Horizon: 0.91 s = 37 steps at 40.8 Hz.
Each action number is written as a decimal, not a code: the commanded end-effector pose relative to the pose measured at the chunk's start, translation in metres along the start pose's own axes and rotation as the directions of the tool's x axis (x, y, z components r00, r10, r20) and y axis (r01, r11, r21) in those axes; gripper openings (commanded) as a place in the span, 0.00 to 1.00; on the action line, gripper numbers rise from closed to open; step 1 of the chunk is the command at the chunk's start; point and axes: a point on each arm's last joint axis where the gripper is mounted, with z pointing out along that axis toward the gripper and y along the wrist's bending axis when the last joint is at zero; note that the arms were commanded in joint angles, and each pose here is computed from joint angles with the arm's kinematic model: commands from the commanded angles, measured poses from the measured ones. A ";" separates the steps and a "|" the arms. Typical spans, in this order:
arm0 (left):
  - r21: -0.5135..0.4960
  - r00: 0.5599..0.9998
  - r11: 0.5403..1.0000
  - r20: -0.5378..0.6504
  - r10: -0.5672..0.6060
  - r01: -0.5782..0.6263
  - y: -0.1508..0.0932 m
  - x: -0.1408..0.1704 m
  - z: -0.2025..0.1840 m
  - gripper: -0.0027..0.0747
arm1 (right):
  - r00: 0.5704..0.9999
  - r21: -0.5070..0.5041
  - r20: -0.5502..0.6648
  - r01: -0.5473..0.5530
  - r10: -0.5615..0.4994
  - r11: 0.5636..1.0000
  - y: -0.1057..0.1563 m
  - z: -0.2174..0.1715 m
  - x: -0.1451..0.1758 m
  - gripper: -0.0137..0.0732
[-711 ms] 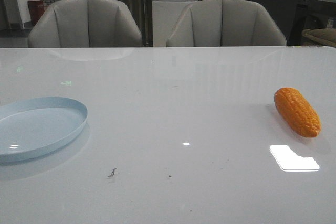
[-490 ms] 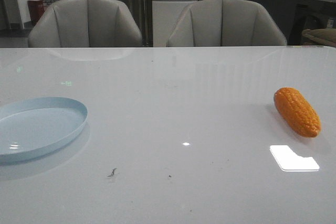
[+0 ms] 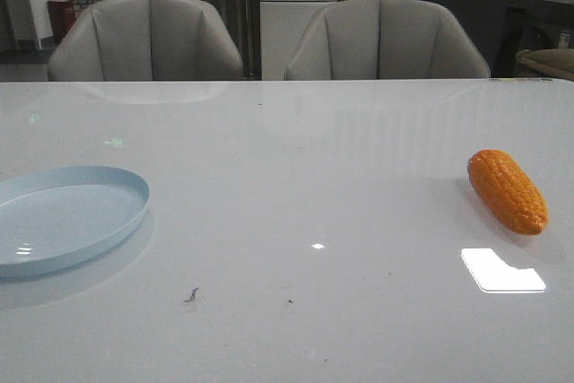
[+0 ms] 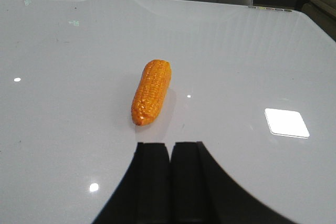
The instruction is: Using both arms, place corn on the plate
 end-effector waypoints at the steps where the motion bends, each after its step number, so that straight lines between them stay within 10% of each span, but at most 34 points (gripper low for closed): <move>1: 0.001 0.995 1.000 0.101 -0.021 0.021 0.000 -0.009 -0.001 0.15 | 0.993 0.011 0.115 0.001 -0.002 1.000 -0.001 -0.003 -0.014 0.22; 19: 0.001 0.974 1.000 0.225 -0.021 0.021 0.000 -0.020 -0.003 0.15 | 0.967 0.020 0.253 0.000 -0.006 1.000 -0.001 -0.006 -0.026 0.22; 37: 0.033 0.800 0.999 0.598 -0.052 0.041 -0.004 -0.142 -0.044 0.15 | 0.743 -0.075 0.652 -0.133 0.149 0.988 -0.001 -0.071 -0.149 0.22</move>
